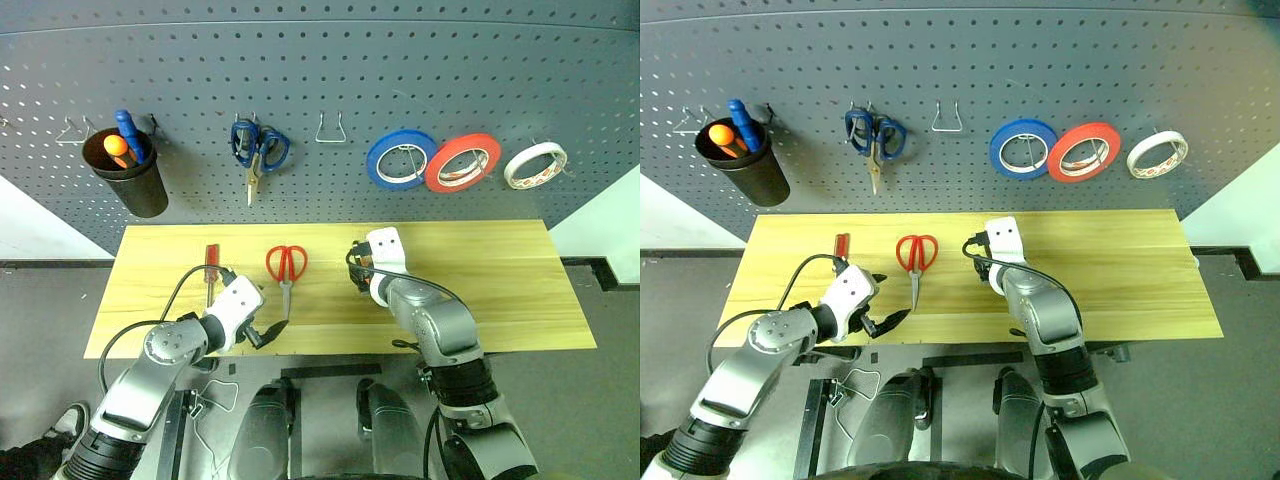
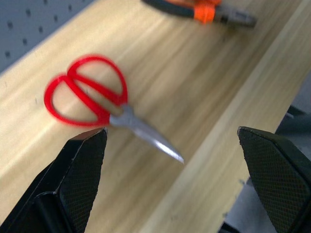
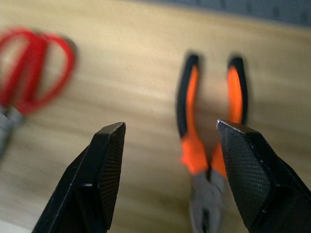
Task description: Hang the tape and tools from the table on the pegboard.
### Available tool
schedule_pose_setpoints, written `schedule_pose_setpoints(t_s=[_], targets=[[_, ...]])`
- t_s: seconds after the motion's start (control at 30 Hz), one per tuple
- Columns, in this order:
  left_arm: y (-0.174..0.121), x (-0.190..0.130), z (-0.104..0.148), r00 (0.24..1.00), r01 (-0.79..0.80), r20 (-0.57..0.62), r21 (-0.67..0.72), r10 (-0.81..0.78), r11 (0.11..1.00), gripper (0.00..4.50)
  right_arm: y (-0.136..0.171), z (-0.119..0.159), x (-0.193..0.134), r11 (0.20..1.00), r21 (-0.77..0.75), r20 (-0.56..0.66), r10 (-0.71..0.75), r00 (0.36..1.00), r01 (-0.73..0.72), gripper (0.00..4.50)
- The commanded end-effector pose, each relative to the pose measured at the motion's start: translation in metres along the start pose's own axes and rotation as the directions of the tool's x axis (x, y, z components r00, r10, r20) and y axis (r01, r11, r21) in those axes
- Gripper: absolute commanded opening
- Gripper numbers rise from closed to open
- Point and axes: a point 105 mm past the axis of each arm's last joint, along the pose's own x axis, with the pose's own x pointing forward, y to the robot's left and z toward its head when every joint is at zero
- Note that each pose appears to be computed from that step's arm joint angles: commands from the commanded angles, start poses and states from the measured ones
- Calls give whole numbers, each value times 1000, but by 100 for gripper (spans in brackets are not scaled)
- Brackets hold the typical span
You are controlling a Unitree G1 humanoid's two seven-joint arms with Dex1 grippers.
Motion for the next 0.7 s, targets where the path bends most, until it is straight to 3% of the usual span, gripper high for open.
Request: schedule_pose_setpoints(t_s=[0.03,0.7], targets=[[2,-3,20,996,-3,85,27,1,1000,450,-3,3,-1,1000,-7,0,-18,1000,18,313],[-10,-4,27,993,16,120,23,-19,1000,450,-2,11,16,998,-52,-10,-27,1000,26,313]])
